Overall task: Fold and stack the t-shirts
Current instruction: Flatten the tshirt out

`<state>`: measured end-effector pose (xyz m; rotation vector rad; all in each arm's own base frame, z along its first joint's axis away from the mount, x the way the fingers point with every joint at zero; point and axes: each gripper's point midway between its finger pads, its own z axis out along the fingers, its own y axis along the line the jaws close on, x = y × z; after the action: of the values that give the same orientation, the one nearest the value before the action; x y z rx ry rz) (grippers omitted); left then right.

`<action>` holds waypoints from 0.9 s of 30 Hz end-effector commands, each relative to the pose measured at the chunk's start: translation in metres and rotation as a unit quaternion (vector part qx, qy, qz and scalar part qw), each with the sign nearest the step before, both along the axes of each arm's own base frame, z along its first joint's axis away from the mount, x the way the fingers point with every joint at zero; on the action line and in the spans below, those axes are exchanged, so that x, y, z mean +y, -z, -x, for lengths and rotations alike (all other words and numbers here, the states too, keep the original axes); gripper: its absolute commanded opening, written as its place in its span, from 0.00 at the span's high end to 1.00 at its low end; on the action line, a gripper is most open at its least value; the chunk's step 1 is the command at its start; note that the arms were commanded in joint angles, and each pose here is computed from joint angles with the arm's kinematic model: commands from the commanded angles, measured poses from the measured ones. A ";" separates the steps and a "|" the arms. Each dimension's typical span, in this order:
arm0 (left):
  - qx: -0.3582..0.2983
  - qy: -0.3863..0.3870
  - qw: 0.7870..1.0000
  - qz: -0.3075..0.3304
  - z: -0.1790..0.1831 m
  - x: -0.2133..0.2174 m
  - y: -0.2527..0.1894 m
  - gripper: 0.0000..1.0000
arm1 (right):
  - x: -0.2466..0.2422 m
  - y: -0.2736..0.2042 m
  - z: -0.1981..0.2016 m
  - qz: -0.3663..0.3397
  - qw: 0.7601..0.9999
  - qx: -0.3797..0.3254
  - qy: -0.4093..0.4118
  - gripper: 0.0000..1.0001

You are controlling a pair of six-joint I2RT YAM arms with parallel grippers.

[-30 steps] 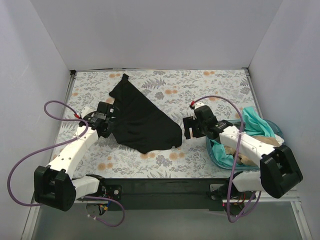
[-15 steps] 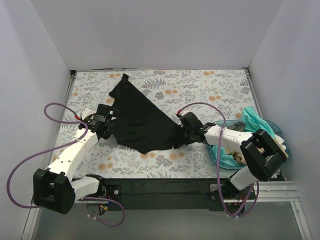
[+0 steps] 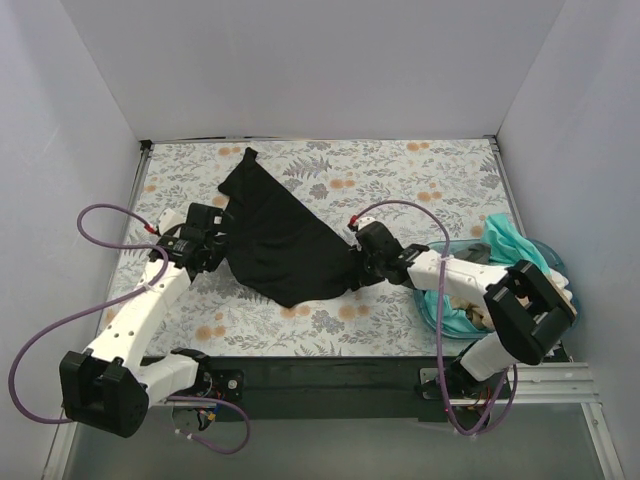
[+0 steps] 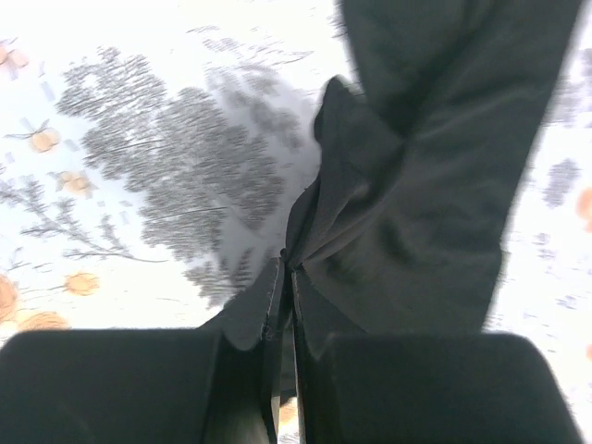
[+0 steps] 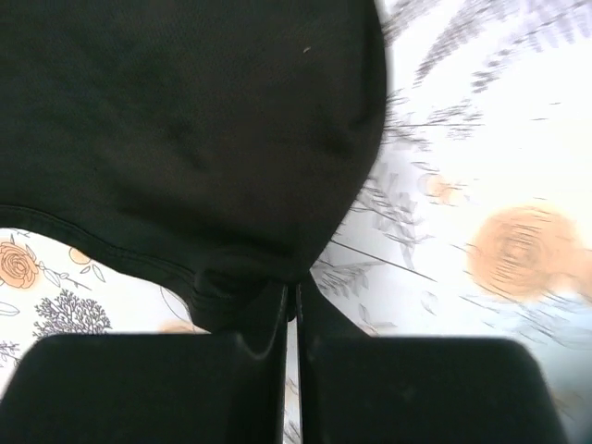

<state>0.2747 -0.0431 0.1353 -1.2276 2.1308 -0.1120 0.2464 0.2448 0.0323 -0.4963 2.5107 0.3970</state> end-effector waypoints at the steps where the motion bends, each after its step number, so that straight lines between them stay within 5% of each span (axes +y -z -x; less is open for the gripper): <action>1: -0.102 0.010 0.994 0.024 -0.025 -0.007 -0.070 1.00 | 0.004 -0.083 -0.036 -0.016 0.994 -0.111 0.016 0.99; 6: -0.263 0.048 0.962 0.050 -0.048 -0.019 -0.183 1.00 | -0.004 -0.200 -0.056 -0.050 0.972 -0.226 0.034 0.99; 11: -0.454 0.119 0.881 0.064 -0.026 -0.031 -0.334 1.00 | -0.023 -0.340 -0.053 -0.116 0.929 -0.347 0.055 0.99; 19: -0.623 0.167 0.763 0.039 0.041 -0.027 -0.468 1.00 | -0.031 -0.495 0.011 -0.238 0.856 -0.455 -0.052 0.99; 23: -0.655 0.177 0.735 0.013 0.056 -0.025 -0.503 1.00 | -0.035 -0.551 0.032 -0.263 0.821 -0.500 -0.088 0.99; 27: -0.646 0.178 0.743 -0.007 0.027 -0.030 -0.507 1.00 | -0.031 -0.572 0.020 -0.245 0.808 -0.529 -0.088 0.99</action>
<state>0.2101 -0.0615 0.6518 -0.4204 0.9613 -0.9104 0.2220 0.2049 0.5981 -0.4570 1.2530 0.6438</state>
